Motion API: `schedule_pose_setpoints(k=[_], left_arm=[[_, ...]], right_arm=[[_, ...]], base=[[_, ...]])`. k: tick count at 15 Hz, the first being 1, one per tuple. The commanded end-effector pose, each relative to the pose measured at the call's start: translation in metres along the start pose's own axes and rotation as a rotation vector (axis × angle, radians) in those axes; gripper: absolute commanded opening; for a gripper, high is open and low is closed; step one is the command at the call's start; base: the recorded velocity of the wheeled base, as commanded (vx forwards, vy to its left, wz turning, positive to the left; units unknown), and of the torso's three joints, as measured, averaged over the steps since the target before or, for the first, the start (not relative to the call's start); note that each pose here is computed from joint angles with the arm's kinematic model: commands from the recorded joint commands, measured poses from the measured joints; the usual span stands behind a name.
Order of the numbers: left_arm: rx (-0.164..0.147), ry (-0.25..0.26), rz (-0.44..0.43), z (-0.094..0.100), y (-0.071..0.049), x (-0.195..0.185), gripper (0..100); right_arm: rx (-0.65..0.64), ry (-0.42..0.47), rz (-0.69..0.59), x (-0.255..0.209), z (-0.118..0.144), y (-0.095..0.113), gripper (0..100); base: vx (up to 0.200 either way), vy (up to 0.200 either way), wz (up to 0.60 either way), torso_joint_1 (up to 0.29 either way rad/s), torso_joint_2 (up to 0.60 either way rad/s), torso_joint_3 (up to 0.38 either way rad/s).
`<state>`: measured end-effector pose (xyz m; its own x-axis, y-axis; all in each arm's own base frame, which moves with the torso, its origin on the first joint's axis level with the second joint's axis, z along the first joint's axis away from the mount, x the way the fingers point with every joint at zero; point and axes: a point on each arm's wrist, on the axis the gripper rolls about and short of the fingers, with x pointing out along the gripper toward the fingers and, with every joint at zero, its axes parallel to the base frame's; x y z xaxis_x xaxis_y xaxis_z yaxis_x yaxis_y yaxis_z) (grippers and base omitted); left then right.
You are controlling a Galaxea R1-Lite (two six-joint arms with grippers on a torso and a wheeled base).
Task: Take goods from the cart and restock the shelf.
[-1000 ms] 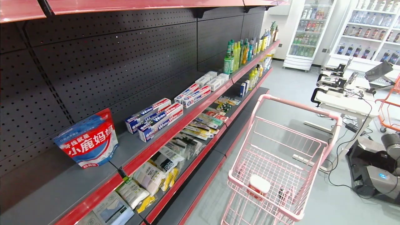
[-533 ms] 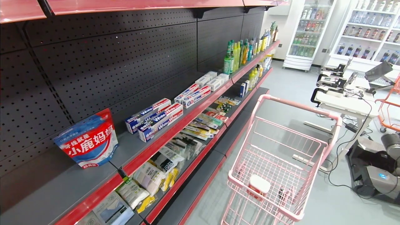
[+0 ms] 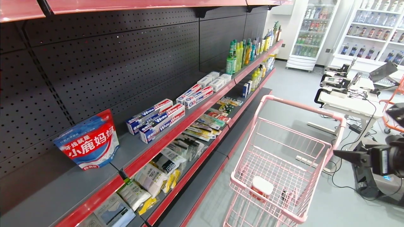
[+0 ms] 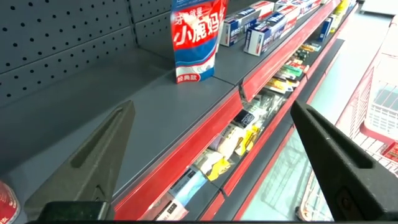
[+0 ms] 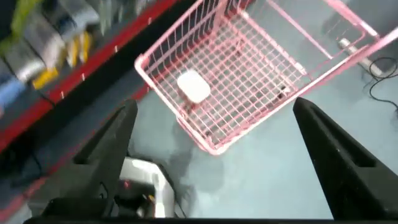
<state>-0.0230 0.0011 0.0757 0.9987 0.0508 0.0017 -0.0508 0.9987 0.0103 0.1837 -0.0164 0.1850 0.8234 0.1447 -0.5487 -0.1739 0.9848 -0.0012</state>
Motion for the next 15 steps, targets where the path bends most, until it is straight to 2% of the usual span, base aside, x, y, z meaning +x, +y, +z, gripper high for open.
schedule_pose_setpoints(k=[1,3,7,8,11,15], left_arm=[[0.000,0.000,0.000,0.000,0.000,0.000,100],[0.000,0.000,0.000,0.000,0.000,0.000,100],[0.000,0.000,0.000,0.000,0.000,0.000,100],[0.000,0.000,0.000,0.000,0.000,0.000,100],[0.002,0.000,0.000,0.000,0.000,0.000,100],[-0.001,0.000,0.001,0.000,0.000,0.000,100]], right_arm=[[-0.075,0.227,0.089,0.080,-0.013,-0.024,100],[-0.129,0.232,0.098,0.092,-0.008,-0.025,100],[-0.134,0.269,0.130,0.122,-0.006,-0.028,100],[-0.140,0.279,0.140,0.129,-0.007,-0.026,100],[-0.169,0.311,0.186,0.164,-0.006,-0.020,100],[-0.239,0.276,0.246,0.205,-0.001,0.004,100]], base=[[0.000,0.000,0.00,0.000,0.00,0.000],[0.000,0.000,0.00,0.000,0.00,0.000],[0.000,0.000,-0.60,-0.001,0.00,0.007],[0.000,0.000,0.00,0.000,0.00,0.000],[0.000,0.000,0.00,0.000,0.00,0.000],[0.000,0.000,0.00,0.000,0.00,0.000]])
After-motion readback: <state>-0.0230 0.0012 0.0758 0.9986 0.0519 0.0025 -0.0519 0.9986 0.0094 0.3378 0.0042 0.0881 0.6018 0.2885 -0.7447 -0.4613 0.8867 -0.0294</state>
